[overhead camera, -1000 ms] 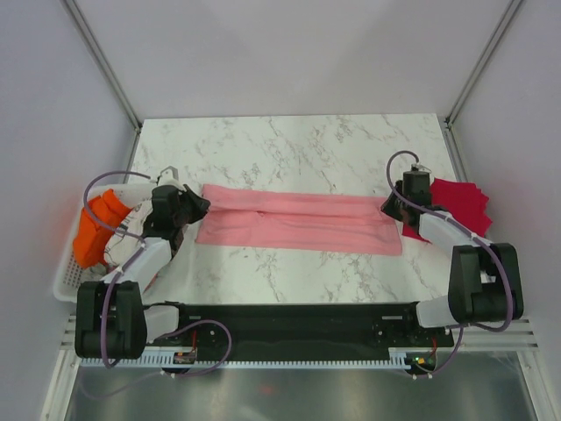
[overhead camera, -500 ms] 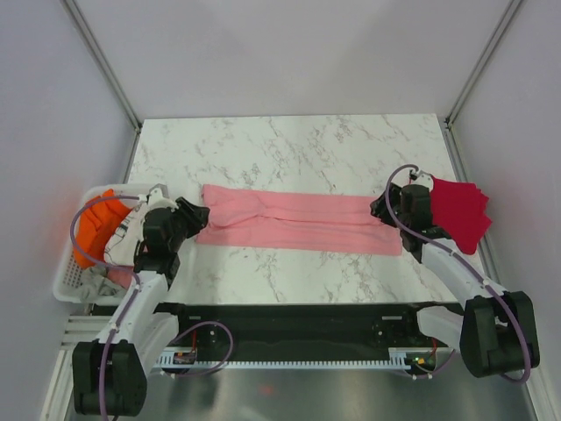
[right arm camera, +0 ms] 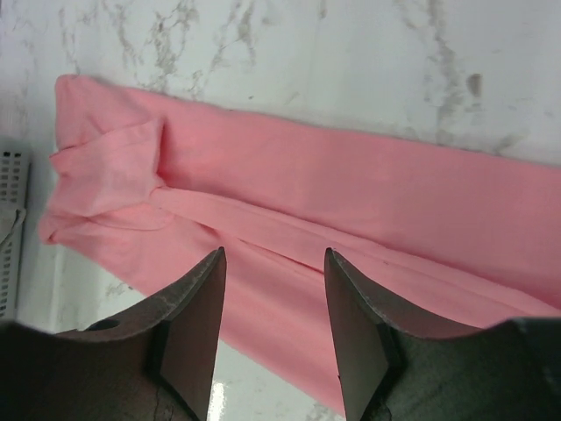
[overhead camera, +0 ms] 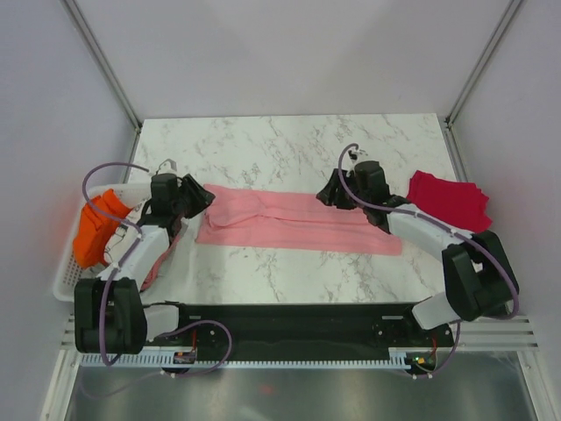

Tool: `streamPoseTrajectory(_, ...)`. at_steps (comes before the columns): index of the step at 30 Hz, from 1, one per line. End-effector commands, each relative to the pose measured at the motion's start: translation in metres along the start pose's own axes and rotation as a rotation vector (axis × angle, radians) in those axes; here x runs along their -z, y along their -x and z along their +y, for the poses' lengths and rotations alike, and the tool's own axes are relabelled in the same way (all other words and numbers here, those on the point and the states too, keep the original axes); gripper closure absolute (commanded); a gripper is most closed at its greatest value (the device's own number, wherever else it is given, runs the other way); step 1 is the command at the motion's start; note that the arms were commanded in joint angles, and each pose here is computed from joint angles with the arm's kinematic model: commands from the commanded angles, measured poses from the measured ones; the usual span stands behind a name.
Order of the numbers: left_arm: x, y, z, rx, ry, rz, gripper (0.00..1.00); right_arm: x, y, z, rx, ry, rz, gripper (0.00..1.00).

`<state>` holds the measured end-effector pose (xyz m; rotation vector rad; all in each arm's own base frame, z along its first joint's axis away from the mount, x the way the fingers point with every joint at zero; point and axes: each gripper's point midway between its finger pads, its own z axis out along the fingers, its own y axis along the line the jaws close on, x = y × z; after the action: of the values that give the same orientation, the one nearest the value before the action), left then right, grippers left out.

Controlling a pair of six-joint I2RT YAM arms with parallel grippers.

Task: Fold and stack the t-shirts
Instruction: Fold the tshirt

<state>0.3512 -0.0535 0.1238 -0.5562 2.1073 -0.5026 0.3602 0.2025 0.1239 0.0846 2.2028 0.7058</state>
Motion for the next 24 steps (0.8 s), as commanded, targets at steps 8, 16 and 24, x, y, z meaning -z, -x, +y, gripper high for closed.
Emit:
streamPoseTrajectory(8, -0.031, 0.011, -0.001, 0.047, 0.070, 0.073, 0.49, -0.064, 0.001, 0.115, 0.078, 0.298, 0.077, 0.44)
streamPoseTrajectory(16, -0.034, 0.010, 0.006, 0.049, 0.109, 0.080, 0.48, -0.088, 0.005, 0.123, 0.090, 0.313, 0.108, 0.43)
streamPoseTrajectory(24, -0.038, 0.003, 0.008, 0.061, 0.114, 0.107, 0.48, -0.109, -0.006, 0.134, 0.075, 0.370, 0.174, 0.39)
